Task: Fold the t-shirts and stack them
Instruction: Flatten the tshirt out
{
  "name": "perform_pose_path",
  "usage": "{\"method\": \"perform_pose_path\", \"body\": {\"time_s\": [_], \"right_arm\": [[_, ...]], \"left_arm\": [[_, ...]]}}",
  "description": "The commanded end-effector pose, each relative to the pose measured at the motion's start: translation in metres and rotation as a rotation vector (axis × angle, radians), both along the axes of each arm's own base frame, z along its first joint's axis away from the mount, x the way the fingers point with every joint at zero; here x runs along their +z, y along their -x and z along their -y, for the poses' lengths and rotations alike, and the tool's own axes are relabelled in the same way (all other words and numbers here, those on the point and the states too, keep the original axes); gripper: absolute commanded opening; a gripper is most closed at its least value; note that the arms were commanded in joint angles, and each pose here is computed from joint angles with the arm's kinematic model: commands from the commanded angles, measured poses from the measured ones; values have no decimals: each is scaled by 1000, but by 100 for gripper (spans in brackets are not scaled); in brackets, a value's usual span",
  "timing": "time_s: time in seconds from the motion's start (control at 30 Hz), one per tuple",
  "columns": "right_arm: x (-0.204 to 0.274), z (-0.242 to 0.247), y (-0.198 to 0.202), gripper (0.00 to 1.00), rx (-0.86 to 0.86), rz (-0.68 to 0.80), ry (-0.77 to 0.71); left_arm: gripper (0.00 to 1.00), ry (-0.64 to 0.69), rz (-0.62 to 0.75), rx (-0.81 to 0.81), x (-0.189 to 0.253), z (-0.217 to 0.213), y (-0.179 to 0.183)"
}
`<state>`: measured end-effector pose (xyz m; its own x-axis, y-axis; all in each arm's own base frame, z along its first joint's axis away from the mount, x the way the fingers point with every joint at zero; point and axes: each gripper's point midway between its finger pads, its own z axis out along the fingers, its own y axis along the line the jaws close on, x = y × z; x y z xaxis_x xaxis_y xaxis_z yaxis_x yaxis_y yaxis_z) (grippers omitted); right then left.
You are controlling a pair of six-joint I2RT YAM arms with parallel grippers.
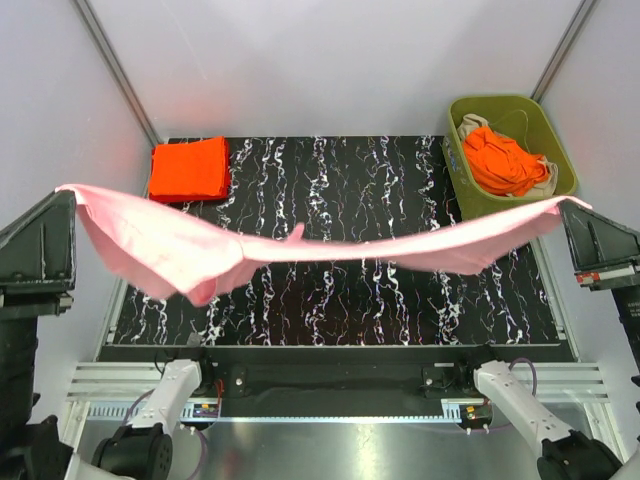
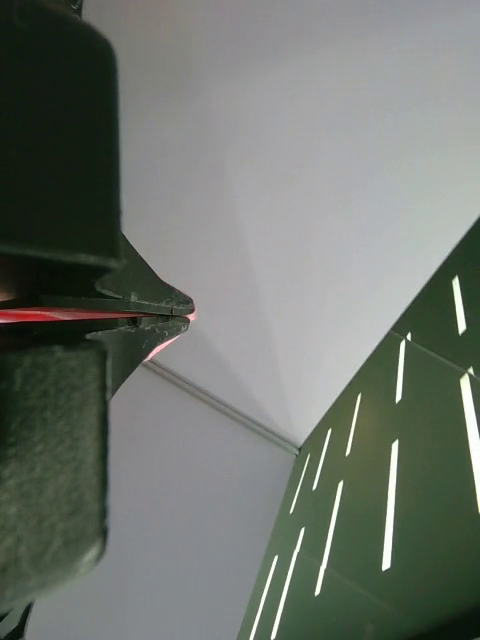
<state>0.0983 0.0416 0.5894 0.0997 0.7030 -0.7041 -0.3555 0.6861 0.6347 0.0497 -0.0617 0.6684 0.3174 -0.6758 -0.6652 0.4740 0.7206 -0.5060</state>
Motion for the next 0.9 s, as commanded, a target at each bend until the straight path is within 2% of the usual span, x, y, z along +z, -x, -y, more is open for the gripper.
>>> {"method": "perform_pose_path", "body": {"time_s": [0.0, 0.1, 0.2, 0.23, 0.37, 0.4, 0.53, 0.6, 0.73, 0.87], "right_arm": [[-19, -13, -23, 0, 32, -75, 41], [-31, -21, -39, 0, 46, -108, 104], [-52, -29, -68, 0, 45, -186, 153], [-61, -35, -84, 0, 52, -224, 169], [-86, -50, -133, 0, 59, -322, 202], [-85, -51, -142, 0, 52, -323, 207], [-84, -54, -193, 0, -10, -346, 230], [-67, -53, -203, 0, -31, -311, 235], [-55, -57, -229, 0, -53, -300, 250], [-40, -54, -223, 0, -62, -261, 255]], "left_arm": [[0, -5, -78, -51, -12, 8, -20], [0, -24, -129, -30, -25, 4, -38], [0, -58, -217, -24, -46, 3, -75], [0, -70, -285, -29, -61, 2, -102], [0, -122, -439, -78, -99, 7, -168], [0, -119, -476, -50, -107, 1, -188], [0, -155, -484, 72, -101, -21, -227], [0, -162, -516, 109, -104, -29, -254], [0, -177, -474, 151, -83, -37, -269], [0, -189, -445, 214, -73, -47, -266]]}}
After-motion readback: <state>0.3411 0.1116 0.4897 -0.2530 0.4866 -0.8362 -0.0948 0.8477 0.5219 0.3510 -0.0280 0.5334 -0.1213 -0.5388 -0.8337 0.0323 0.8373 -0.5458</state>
